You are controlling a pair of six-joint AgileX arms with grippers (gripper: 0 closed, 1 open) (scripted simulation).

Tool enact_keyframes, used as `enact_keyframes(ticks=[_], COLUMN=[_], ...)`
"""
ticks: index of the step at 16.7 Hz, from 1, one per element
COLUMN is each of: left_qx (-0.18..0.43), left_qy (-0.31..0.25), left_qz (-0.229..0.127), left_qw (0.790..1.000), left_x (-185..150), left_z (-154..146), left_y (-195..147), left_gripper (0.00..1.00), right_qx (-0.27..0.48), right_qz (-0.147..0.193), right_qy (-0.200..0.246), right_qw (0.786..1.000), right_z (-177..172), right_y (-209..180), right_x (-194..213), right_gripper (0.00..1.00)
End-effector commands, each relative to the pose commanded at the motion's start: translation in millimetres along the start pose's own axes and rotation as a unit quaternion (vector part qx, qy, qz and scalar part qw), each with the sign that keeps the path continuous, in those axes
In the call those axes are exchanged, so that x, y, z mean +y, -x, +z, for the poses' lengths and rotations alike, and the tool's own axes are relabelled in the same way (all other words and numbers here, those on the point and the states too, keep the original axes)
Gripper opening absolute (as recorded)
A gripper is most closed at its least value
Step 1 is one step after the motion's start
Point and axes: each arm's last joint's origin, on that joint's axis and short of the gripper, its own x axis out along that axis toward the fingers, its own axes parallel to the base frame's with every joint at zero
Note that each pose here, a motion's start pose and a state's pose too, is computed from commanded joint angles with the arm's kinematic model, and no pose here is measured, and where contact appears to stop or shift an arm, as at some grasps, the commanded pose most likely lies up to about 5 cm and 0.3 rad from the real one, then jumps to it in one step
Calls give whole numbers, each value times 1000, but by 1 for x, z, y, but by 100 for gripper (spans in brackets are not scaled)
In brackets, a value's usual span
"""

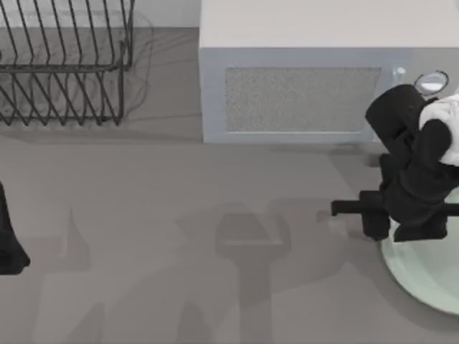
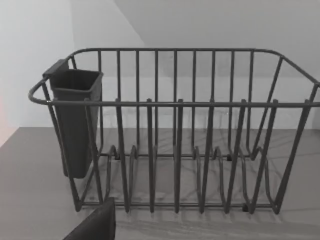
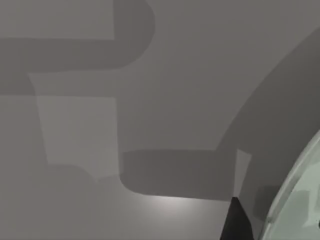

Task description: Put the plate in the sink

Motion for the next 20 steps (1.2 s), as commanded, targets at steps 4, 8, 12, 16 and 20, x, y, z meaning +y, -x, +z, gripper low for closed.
enact_keyframes(ticks=[4,8,12,16,20], left_qx=[0,0,0,0,0], left_qy=[0,0,0,0,0], left_qz=[0,0,0,0,0], left_qw=[1000,1000,1000,1000,1000], left_x=[0,0,0,0,0], left_z=[0,0,0,0,0], left_y=[0,0,0,0,0], left_gripper=[100,100,100,100,100], right_qx=[2,3,11,6,0], right_qz=[-1,-2,-6,-2,0], right_qy=[9,25,27,12,0], right_qw=[1000,1000,1000,1000,1000], right_z=[3,14,23,26,25], right_y=[13,66,151,222,249], right_x=[18,55,61,32,9], right_gripper=[0,0,0,0,0])
